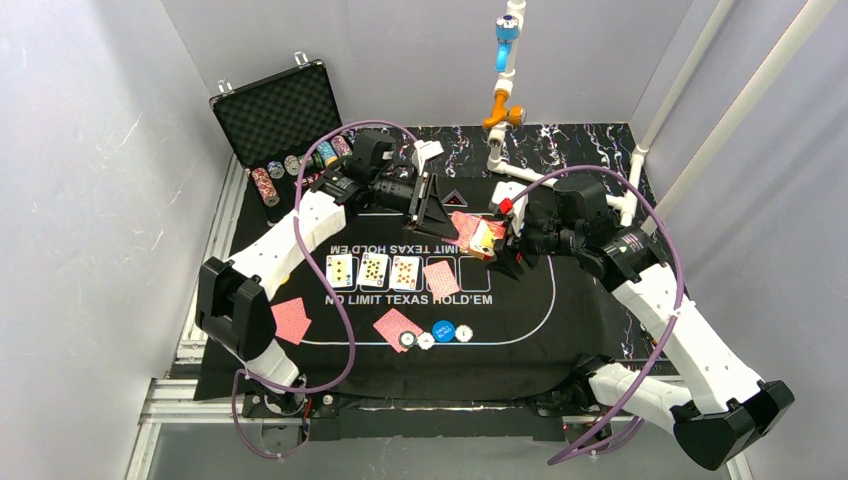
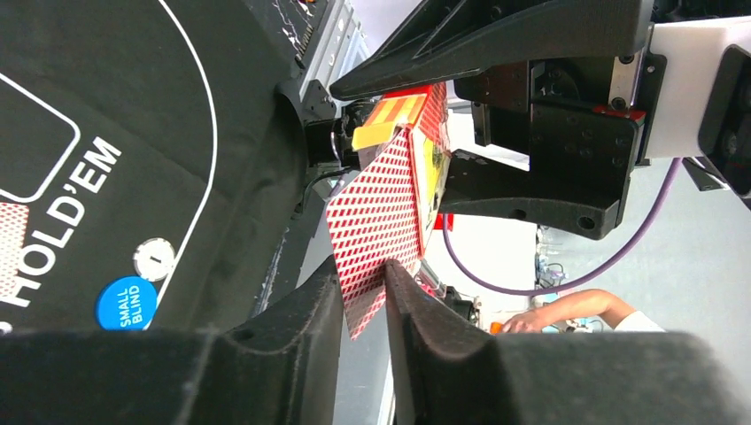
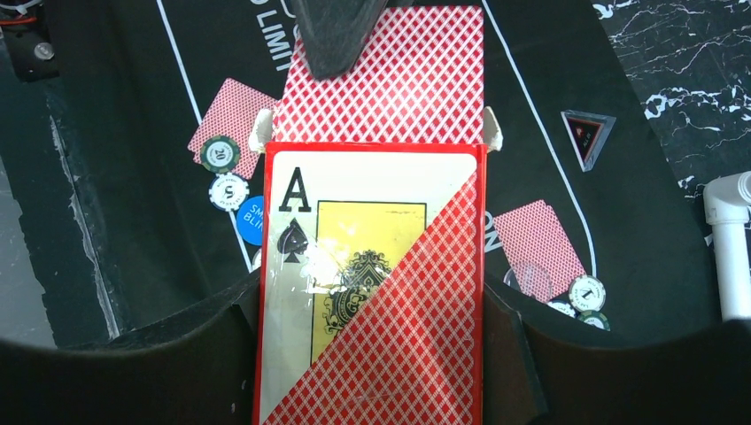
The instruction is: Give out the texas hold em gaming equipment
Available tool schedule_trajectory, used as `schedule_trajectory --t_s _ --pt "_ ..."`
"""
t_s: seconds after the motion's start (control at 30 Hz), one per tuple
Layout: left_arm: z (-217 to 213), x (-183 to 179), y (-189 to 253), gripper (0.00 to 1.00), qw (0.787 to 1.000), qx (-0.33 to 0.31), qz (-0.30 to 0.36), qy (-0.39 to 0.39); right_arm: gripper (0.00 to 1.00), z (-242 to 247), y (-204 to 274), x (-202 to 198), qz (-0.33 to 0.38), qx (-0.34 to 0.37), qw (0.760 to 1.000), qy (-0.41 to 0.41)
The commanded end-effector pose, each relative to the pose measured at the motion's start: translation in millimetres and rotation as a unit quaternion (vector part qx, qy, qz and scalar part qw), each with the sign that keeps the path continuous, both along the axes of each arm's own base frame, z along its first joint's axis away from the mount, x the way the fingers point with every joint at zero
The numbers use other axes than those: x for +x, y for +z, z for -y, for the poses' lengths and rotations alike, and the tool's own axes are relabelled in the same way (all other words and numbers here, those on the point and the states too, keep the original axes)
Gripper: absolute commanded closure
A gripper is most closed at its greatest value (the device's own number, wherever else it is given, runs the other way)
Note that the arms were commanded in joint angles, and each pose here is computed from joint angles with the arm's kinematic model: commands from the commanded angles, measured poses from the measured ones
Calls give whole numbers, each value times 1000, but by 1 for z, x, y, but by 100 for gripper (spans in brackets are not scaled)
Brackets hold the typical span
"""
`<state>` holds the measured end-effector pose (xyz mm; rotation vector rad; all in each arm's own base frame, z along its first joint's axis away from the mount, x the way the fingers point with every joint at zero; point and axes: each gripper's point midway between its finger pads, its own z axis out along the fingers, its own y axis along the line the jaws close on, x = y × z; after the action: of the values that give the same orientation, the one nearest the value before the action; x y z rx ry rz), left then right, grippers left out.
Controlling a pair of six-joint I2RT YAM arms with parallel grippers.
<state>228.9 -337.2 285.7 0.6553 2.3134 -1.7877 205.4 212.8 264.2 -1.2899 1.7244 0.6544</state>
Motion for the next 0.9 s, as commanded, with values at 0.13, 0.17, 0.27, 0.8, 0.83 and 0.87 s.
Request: schedule_trajectory --t_s 0.13,0.17,0.27,0.8,0.83,0.87 --pt "-22 7 17 94 999 -15 19 21 99 -5 18 -2 29 25 999 13" --pt "-25 9 18 97 999 -16 20 24 99 -5 17 -2 28 24 999 12" --pt "-31 12 24 100 999 -24 21 29 99 -4 17 -2 28 22 999 10" --pt "-83 62 -7 100 997 27 27 66 99 3 18 -4 26 15 1000 -5" --pt "-83 65 -15 100 997 37 27 62 99 3 19 -4 28 16 999 -5" --pt "-82 68 -23 100 997 48 27 55 99 3 20 -4 29 15 999 -4"
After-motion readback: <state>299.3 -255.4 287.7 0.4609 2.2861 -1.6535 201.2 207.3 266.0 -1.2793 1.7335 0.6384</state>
